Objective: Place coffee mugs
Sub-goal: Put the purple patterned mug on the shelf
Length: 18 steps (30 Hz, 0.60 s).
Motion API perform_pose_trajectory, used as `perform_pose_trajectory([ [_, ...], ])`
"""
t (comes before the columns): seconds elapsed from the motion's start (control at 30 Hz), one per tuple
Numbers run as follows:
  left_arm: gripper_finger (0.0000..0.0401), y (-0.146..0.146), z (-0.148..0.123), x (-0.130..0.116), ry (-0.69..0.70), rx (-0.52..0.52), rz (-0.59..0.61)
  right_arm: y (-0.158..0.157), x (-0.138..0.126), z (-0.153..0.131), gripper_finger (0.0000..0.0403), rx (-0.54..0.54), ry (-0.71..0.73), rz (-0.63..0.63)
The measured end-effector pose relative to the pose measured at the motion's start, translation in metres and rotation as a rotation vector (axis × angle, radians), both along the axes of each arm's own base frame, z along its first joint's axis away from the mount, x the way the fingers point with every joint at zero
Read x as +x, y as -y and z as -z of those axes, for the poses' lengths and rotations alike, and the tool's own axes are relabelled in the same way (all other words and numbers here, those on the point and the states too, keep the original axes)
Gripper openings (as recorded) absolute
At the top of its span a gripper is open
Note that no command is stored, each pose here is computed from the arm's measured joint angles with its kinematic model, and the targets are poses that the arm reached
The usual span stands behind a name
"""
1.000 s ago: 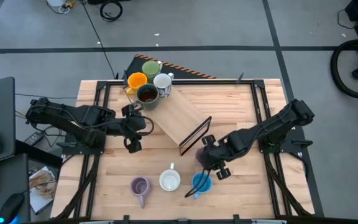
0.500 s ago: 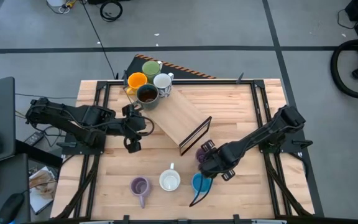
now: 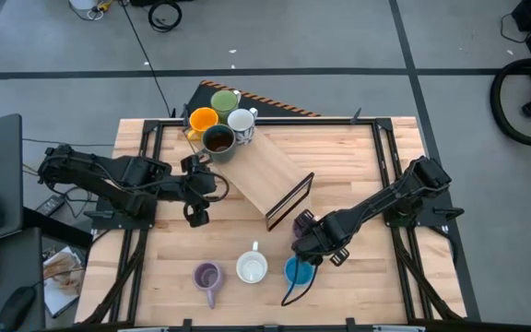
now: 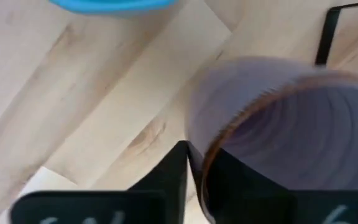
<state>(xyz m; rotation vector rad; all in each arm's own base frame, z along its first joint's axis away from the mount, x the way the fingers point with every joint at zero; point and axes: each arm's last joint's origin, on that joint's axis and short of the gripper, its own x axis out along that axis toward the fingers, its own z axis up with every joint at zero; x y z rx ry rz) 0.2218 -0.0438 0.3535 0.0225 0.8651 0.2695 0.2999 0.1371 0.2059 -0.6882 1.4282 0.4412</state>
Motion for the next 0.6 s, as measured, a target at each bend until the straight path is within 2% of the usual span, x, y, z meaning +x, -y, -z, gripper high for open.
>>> perform_pose_trajectory([
  [0.13, 0.0153, 0.000, 0.000, 0.000, 0.002, -0.005, -0.005, 0.000, -0.002, -0.001, 0.0021, 0.025, -0.024, 0.031],
  [0.4, 0.0153, 0.000, 0.000, 0.000, 0.009, -0.021, -0.025, 0.013, -0.008, -0.015, 0.0031, 0.038, -0.145, 0.266],
  [0.6, 0.0153, 0.000, 0.000, 0.000, 0.010, -0.023, -0.027, 0.024, -0.019, -0.030, 0.0026, -0.023, -0.248, 0.324],
])
